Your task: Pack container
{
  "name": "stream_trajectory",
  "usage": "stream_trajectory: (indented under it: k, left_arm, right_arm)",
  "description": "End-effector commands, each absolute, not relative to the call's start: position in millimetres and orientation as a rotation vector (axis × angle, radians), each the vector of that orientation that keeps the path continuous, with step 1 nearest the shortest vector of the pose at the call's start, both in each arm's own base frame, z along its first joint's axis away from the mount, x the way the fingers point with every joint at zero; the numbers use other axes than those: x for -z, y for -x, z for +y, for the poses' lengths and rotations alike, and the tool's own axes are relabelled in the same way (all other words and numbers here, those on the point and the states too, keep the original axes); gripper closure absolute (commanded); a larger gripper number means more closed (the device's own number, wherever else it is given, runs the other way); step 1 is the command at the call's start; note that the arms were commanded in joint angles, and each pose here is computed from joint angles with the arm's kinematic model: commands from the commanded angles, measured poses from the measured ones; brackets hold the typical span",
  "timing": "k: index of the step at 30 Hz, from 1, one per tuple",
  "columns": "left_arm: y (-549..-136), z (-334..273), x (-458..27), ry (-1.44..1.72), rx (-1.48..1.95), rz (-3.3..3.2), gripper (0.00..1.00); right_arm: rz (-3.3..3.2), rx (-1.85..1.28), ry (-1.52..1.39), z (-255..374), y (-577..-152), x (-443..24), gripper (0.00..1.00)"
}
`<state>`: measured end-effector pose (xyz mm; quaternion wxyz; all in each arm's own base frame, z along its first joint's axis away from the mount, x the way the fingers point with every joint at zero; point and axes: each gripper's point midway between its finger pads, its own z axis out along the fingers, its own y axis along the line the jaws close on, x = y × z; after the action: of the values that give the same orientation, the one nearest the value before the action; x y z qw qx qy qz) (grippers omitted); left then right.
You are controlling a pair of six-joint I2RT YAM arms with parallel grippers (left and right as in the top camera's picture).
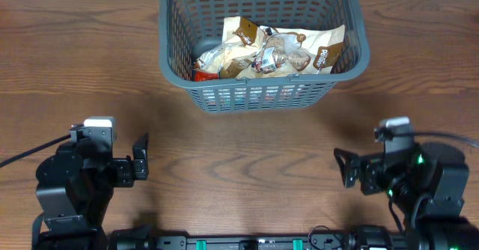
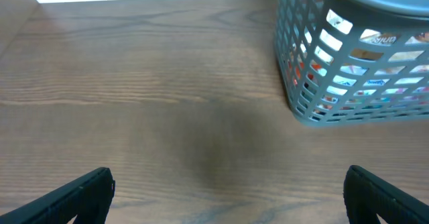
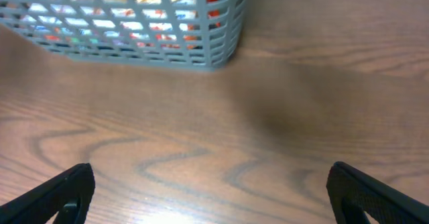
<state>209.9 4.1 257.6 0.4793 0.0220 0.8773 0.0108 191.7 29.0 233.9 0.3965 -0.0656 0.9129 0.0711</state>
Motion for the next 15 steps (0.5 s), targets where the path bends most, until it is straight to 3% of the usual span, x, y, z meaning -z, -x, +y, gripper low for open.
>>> stream_trajectory:
  k: [1, 15]
  left_arm:
    - [-210.4, 8.7, -255.3, -0.008, -0.038, 2.144, 0.01]
    - [-211.3, 8.8, -254.2, -0.008, -0.038, 2.150, 0.01]
  right_arm:
    - [2.330, -0.201, 0.185, 33.1, -184.0, -218.1, 0.01]
    - [2.356, -0.207, 0.176, 33.1, -179.2, -211.9, 0.01]
